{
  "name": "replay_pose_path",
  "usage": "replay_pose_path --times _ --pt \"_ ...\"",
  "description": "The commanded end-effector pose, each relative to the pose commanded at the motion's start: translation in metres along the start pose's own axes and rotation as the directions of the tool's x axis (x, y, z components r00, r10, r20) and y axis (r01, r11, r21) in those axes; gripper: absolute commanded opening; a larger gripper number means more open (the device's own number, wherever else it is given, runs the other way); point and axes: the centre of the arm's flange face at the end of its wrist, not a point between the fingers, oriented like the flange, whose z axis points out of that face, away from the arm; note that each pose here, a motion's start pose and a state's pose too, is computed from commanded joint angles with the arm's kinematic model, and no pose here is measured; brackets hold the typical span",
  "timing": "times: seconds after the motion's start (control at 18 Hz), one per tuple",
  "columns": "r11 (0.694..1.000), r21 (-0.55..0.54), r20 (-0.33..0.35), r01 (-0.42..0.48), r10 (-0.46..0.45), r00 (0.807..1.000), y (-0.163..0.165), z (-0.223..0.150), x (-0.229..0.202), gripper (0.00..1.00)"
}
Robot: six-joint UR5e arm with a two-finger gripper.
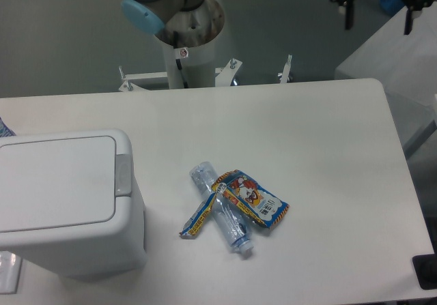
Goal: Open the trash can
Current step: 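Move the open gripper down toward the white trash can lid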
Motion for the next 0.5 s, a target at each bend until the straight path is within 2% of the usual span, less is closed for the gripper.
replay_pose_path --times 0.22,0.33,0.44,0.5 --pt "0.998 0.032 -0.016 0.061 -0.061 0.998 -0.035 0.008 0.027 1.0" --pt "0.991 0.047 -0.025 0.127 -0.126 0.992 -0.05 0.018 0.045 1.0" --pt "0.969 0.074 -0.034 0.237 -0.235 0.971 -0.071 0.024 0.063 1.0" --pt "0.951 0.077 -0.048 0.301 -0.298 0.953 -0.078 0.029 0.073 1.0"
